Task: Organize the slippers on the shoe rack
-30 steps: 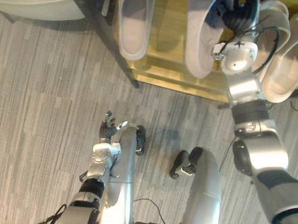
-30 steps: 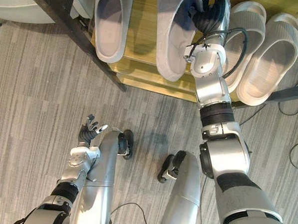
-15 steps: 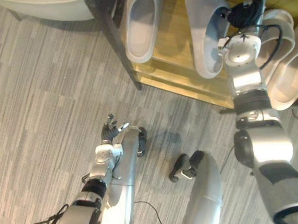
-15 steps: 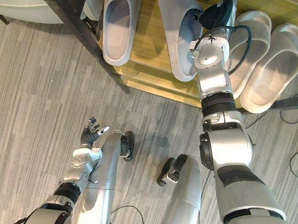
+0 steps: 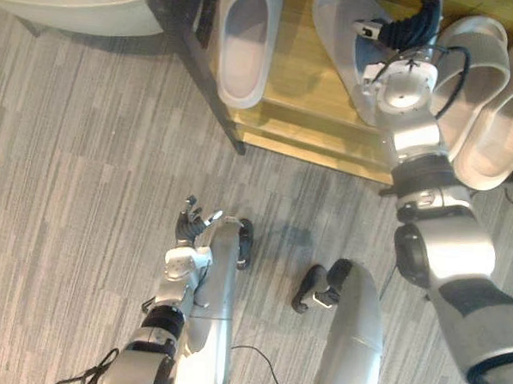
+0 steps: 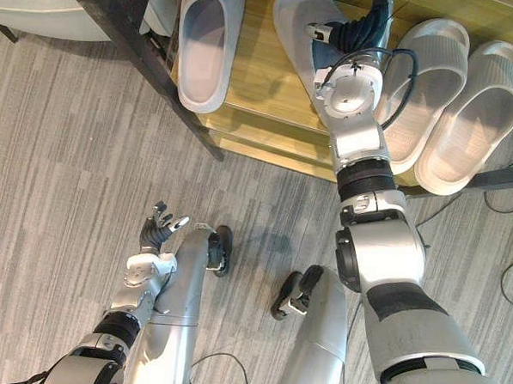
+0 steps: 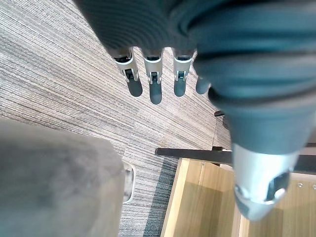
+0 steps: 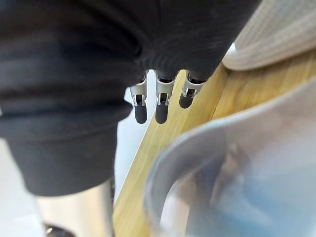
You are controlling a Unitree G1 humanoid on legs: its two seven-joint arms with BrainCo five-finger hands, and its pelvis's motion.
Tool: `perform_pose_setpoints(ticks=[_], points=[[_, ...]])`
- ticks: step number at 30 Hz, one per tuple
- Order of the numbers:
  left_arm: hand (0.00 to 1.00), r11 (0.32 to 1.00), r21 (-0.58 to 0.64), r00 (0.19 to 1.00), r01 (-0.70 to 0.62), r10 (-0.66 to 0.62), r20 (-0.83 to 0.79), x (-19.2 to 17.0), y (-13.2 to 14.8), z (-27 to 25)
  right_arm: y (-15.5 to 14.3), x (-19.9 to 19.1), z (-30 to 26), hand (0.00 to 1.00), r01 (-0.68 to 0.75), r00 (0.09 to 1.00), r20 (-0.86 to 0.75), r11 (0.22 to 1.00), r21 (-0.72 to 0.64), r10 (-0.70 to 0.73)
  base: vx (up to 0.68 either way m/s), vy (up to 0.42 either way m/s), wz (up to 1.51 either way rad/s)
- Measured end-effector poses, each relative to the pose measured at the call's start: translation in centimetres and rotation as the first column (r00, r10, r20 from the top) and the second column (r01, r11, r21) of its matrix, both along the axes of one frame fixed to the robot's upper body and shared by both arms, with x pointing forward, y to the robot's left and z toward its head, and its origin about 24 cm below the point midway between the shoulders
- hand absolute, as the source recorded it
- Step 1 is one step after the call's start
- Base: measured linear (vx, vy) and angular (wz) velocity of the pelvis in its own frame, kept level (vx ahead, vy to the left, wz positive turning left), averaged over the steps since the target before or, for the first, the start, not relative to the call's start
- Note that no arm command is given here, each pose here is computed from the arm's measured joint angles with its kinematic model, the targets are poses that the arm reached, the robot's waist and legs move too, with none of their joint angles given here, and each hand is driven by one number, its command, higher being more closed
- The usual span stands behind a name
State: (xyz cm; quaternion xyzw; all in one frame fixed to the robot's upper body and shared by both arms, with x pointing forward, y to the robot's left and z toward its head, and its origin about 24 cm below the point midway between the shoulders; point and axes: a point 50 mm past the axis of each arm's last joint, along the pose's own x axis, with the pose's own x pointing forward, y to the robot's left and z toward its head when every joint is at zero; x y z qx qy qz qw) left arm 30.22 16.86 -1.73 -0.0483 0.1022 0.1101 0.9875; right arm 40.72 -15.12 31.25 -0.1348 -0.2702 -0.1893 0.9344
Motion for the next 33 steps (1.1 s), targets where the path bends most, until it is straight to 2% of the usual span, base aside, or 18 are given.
perform_pose_setpoints(ticks=[8,19,23,33], points=[[0.0,1.0,-0.009,0.999,-0.014,0.014,-0.031,-0.2,0.2,-0.5,1.1,0.4,-2.6,0.0,-0.057,0.996,-0.061,0.997,0.053,0.061,0.0,-0.035,-0.03],[0.0,1.0,-0.01,0.998,-0.016,0.016,-0.063,-0.4,0.2,-1.0,1.2,0.6,-5.3,0.0,-0.086,0.986,-0.118,0.971,0.222,0.115,0.0,-0.023,0.0],[0.0,0.999,-0.02,0.996,-0.03,0.028,-0.087,-0.6,0.4,-1.4,1.4,0.6,-6.2,0.0,-0.134,0.978,-0.104,0.925,0.357,0.182,0.02,-0.045,0.01],[0.0,0.999,-0.024,0.994,-0.037,0.034,-0.103,-0.7,0.5,-1.6,3.0,0.5,-6.8,0.0,-0.245,0.949,-0.041,0.811,0.531,0.313,0.0,-0.026,0.0]])
